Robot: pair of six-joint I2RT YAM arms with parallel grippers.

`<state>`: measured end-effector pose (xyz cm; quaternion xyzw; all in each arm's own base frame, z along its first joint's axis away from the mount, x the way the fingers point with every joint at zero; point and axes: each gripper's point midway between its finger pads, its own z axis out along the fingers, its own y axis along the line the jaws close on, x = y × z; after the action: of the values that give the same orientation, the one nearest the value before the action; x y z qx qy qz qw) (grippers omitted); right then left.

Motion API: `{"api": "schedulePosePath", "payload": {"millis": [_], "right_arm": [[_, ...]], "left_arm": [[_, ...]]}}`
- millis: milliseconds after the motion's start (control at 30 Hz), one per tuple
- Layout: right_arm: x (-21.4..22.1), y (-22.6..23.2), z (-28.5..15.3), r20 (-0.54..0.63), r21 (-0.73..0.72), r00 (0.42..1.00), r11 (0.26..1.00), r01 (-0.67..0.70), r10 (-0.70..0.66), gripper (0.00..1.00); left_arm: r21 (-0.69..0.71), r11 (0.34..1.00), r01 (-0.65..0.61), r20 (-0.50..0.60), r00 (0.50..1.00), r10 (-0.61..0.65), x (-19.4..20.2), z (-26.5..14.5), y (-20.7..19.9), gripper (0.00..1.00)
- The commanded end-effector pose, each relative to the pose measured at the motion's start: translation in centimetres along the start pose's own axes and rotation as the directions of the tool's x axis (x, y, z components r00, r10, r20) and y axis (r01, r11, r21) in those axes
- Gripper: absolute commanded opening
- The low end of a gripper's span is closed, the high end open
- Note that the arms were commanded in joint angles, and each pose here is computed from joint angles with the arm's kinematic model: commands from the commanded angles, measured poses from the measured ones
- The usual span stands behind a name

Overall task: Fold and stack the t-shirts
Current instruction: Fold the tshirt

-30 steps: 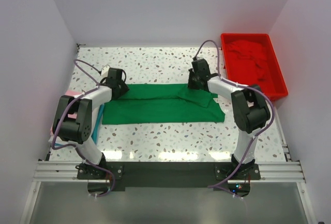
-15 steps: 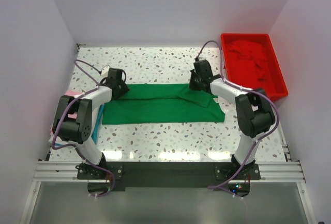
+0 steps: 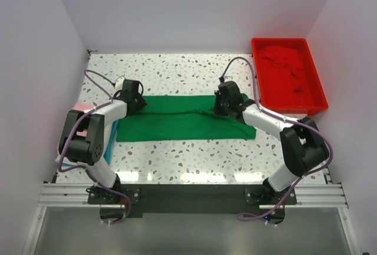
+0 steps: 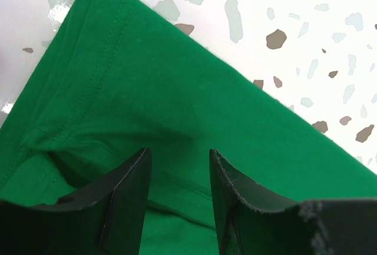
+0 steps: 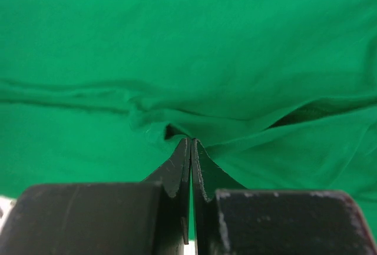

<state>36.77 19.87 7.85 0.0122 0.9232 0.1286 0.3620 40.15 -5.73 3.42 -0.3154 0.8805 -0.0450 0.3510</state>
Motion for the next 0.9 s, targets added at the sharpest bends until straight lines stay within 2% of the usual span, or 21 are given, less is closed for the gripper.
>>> {"api": "schedulePosePath", "payload": {"millis": [0, 300, 567, 667, 700, 833, 867], "right_arm": [[-0.3, 1.4, -1.7, 0.076, -0.023, 0.997, 0.999, -0.025, 0.027, 0.0], [3.3, 3.3, -3.0, 0.075, -0.015, 0.997, 1.0, 0.002, -0.001, 0.0], [3.8, 2.9, -5.1, 0.111, -0.027, 0.994, 1.0, -0.008, 0.011, 0.02], [3.9, 3.1, -5.8, 0.115, -0.042, 0.993, 0.999, -0.005, 0.01, 0.17], [3.9, 3.1, -5.9, 0.114, -0.043, 0.993, 0.999, -0.005, 0.01, 0.29], [3.2, 3.3, -6.9, 0.125, -0.051, 0.992, 0.999, -0.003, 0.009, 0.47], [2.7, 3.2, -7.2, 0.134, -0.044, 0.991, 0.999, -0.006, 0.012, 0.48]], "left_arm": [[0.057, 0.998, 0.008, 0.055, 0.998, -0.011, -1.4, -0.9, -1.2, 0.49], [0.072, 0.997, 0.008, 0.052, 0.999, -0.012, -1.1, -1.1, -1.2, 0.49], [0.104, 0.995, 0.002, 0.051, 0.999, -0.007, -1.1, -1.3, -1.7, 0.49], [0.125, 0.992, -0.005, 0.052, 0.999, -0.002, -1.3, -1.5, -2.1, 0.49], [0.13, 0.991, -0.008, 0.049, 0.999, 0.002, -1.2, -1.6, -2.2, 0.5], [0.183, 0.983, -0.026, 0.065, 0.998, 0.014, -1.8, -2.1, -3.4, 0.52], [0.194, 0.98, -0.039, 0.067, 0.997, 0.026, -1.8, -2.3, -3.6, 0.52]]}}
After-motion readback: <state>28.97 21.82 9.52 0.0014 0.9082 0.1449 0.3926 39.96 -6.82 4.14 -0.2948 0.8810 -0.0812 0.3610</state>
